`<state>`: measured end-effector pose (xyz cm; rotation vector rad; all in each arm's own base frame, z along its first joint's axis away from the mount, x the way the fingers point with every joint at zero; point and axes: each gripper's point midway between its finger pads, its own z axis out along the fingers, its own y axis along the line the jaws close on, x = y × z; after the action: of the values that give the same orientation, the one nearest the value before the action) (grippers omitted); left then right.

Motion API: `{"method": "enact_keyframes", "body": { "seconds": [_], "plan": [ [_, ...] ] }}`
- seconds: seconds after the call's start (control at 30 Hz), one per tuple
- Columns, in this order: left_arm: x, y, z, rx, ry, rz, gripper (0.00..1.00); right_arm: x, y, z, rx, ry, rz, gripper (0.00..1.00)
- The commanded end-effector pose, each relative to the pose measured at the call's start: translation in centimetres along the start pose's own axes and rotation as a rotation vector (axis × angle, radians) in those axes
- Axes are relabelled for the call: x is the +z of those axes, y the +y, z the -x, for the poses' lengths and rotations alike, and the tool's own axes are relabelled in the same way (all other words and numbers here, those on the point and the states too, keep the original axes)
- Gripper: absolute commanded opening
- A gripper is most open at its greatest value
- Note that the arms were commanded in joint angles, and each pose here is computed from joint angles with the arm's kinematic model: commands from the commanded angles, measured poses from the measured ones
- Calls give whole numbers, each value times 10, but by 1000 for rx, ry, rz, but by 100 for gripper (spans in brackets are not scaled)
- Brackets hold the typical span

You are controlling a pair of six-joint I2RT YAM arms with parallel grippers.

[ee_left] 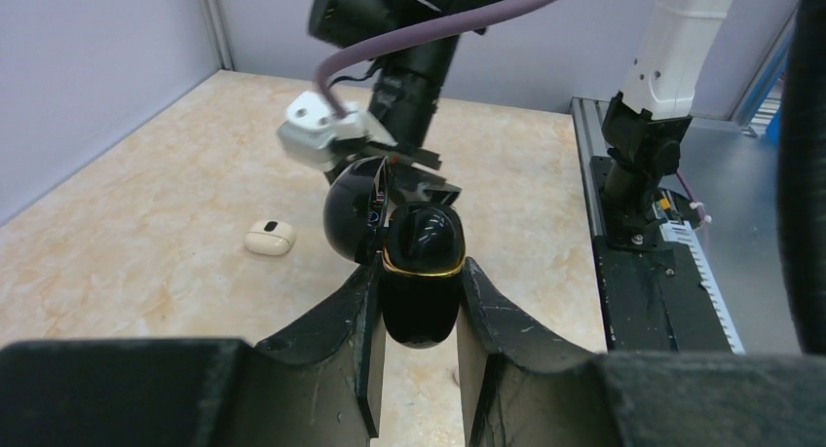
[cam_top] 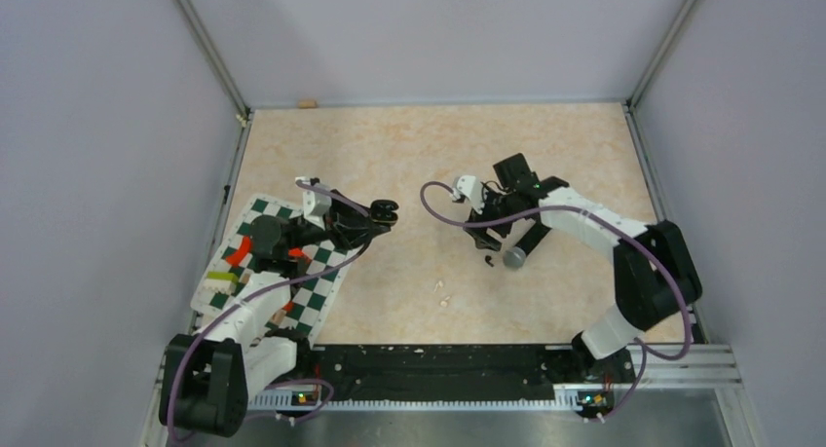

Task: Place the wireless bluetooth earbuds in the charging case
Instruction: Adjust the earbud at the center of the board.

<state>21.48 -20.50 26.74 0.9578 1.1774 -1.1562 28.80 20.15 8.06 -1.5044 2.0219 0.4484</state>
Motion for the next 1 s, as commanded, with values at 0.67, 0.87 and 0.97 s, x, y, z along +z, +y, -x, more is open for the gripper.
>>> {"method": "enact_keyframes", "body": {
  "seconds": [0.67, 0.87, 0.97],
  "plan": [
    [16, -40, -36, 122, 129, -245, 2, 14, -13, -42, -82, 326, -87, 62],
    [16, -39, -38, 127, 147, -245, 2, 22, -8, -53, -144, 379, -99, 62],
    [15, -37, -37, 130, 149, -234, 2, 24, -4, -55, -148, 376, -81, 62]
  ]
}}
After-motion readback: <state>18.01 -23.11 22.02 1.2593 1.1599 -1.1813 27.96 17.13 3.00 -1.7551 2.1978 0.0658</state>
